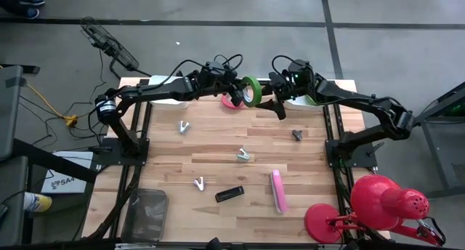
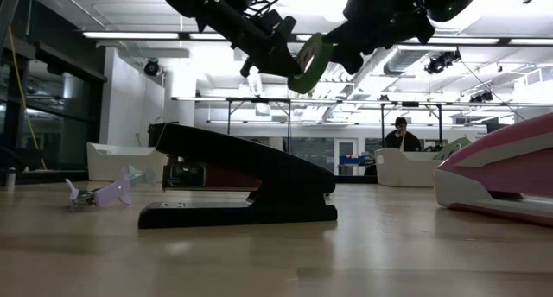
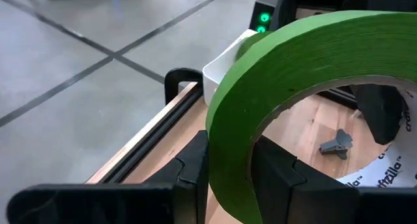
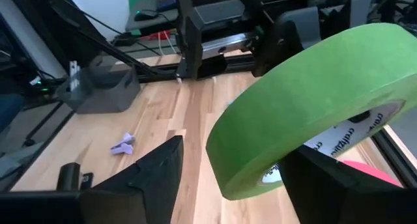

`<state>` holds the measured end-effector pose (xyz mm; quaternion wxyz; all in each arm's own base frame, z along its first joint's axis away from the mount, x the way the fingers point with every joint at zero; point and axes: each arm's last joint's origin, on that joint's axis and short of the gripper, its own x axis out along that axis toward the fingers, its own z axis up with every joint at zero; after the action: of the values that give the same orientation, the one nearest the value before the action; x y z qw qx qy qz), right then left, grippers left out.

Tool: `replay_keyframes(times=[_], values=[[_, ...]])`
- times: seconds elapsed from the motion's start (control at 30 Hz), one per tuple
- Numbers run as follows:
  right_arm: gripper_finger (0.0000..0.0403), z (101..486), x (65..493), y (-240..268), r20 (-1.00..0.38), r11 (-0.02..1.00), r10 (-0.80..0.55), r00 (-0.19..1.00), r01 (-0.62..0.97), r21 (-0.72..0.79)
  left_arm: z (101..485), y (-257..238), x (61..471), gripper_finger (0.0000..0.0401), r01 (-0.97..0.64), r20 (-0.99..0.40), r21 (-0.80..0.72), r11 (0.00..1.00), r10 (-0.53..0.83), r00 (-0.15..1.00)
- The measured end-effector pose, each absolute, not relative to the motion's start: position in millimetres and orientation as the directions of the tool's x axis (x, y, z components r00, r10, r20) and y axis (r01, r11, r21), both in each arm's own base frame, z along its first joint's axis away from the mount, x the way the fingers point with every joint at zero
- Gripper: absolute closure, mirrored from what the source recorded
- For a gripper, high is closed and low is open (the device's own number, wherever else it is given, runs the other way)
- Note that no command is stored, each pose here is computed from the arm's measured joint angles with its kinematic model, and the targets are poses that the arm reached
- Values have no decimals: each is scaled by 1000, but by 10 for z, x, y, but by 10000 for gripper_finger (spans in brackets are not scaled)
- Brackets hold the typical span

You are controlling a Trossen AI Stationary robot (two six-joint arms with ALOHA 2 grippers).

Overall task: Pick and place Stapler, Stapler remover, tape
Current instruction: Put the green tape into the right white bin

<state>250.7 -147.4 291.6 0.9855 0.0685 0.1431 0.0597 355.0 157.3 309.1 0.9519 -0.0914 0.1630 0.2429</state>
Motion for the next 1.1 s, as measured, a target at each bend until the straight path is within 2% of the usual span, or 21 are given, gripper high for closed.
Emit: replay_keyframes(times=[0.67,0.77,0.97,1.1], values=[[317,2976,2524,-1462,-212,974,196,957,-165,158,3147,1567,3569,321,-454,-304,-86,887,410,860],[319,2978,2525,-1462,-211,974,196,958,-165,156,3146,1567,3569,320,-452,-306,-87,887,408,860],[319,2982,2528,-1471,-212,981,165,963,-137,141,3122,1572,3568,263,-467,-321,-99,879,416,851],[319,2984,2528,-1483,-215,985,135,967,-108,133,3112,1575,3566,240,-471,-327,-95,877,419,847]])
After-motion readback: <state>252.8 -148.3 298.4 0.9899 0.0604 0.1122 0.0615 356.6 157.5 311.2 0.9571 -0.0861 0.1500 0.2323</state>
